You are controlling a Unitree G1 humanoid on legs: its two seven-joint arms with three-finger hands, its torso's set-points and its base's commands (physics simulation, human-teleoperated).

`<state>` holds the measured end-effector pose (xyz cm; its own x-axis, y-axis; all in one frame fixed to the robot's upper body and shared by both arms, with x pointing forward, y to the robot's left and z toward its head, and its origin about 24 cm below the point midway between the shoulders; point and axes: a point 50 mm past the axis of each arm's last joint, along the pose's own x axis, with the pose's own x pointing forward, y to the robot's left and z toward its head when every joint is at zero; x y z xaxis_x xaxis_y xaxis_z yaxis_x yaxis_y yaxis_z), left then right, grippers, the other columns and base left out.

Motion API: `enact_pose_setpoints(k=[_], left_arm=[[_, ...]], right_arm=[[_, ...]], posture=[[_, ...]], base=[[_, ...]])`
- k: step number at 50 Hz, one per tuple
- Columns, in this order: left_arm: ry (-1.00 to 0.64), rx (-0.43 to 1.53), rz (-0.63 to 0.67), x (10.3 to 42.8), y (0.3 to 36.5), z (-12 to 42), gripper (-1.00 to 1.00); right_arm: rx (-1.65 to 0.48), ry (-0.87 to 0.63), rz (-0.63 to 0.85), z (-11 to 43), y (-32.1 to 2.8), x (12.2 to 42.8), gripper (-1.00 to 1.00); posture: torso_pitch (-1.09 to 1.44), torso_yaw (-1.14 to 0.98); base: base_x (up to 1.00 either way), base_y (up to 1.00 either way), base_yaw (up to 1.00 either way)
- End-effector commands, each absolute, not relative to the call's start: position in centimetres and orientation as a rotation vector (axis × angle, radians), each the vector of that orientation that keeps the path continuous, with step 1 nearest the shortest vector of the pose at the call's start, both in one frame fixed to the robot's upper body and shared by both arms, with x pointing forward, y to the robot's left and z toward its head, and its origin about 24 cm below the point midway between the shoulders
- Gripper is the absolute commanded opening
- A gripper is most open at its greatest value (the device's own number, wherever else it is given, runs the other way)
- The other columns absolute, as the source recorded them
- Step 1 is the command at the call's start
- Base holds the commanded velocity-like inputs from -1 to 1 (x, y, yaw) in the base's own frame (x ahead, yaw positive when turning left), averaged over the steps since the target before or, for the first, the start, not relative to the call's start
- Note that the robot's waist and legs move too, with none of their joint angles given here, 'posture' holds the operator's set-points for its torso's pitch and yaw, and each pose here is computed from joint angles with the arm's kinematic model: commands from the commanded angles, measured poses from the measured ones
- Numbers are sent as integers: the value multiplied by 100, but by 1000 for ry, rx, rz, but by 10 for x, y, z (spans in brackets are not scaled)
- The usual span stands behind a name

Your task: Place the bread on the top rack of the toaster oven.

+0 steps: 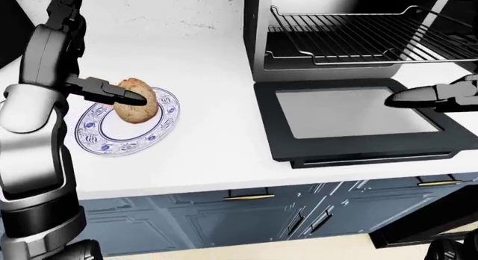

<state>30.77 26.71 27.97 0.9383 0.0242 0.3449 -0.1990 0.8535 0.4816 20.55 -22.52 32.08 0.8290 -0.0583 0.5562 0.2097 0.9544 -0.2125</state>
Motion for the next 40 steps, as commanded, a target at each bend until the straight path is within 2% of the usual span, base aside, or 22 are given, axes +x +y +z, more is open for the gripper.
enact_pose_setpoints(k=[1, 5, 14, 40], left_arm=[[-430, 569, 145, 301, 267, 299, 100], [-418, 568, 141, 320, 267, 294, 100], [-394, 574, 115, 337, 263, 282, 100], [-283, 598, 159, 343, 280, 254, 100]], right_arm=[[-281, -650, -166, 331, -226, 198, 100], [-278, -653, -160, 330, -225, 197, 100], [-282, -655, -164, 330, -224, 195, 100], [-286, -657, -171, 333, -226, 191, 100]], posture=[[0, 0], [0, 0], [0, 0], [0, 0]], base=[[0, 0, 0], [0, 0, 0], [0, 0, 0], [0, 0, 0]])
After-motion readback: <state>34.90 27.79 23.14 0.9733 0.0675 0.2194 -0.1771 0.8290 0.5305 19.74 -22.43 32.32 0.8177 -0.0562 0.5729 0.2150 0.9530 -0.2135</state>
